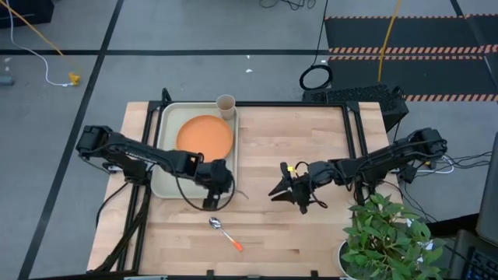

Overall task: Pick and place plate/cup/fork/spoon on tray
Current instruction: Put the orange fork on the light brown tray

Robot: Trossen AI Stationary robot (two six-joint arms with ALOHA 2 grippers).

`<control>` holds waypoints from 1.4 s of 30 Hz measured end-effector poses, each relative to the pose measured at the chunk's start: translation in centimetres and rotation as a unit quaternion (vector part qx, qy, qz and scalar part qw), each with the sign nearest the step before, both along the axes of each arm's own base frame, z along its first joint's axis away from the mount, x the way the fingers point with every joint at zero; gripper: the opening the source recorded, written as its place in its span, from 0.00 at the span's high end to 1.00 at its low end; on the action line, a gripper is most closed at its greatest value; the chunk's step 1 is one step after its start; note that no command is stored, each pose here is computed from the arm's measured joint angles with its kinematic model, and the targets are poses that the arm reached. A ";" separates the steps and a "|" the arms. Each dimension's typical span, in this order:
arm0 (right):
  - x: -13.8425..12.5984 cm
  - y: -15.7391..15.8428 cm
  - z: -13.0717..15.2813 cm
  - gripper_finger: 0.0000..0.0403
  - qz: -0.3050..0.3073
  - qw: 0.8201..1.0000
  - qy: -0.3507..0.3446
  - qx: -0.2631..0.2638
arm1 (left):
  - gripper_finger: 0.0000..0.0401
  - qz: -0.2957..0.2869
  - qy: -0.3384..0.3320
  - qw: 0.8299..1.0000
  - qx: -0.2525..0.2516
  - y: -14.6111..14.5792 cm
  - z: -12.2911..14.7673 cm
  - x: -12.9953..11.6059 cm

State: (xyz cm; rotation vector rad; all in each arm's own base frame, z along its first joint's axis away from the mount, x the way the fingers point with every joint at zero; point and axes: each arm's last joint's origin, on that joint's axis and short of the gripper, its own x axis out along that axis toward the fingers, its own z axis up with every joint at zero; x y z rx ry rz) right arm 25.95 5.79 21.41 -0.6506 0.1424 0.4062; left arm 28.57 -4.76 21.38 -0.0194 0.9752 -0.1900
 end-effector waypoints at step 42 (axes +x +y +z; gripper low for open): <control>3.3 7.7 -1.1 0.79 -0.044 0.906 -0.080 -0.413 | 0.97 -0.013 -0.009 0.944 -0.328 3.2 -1.0 3.5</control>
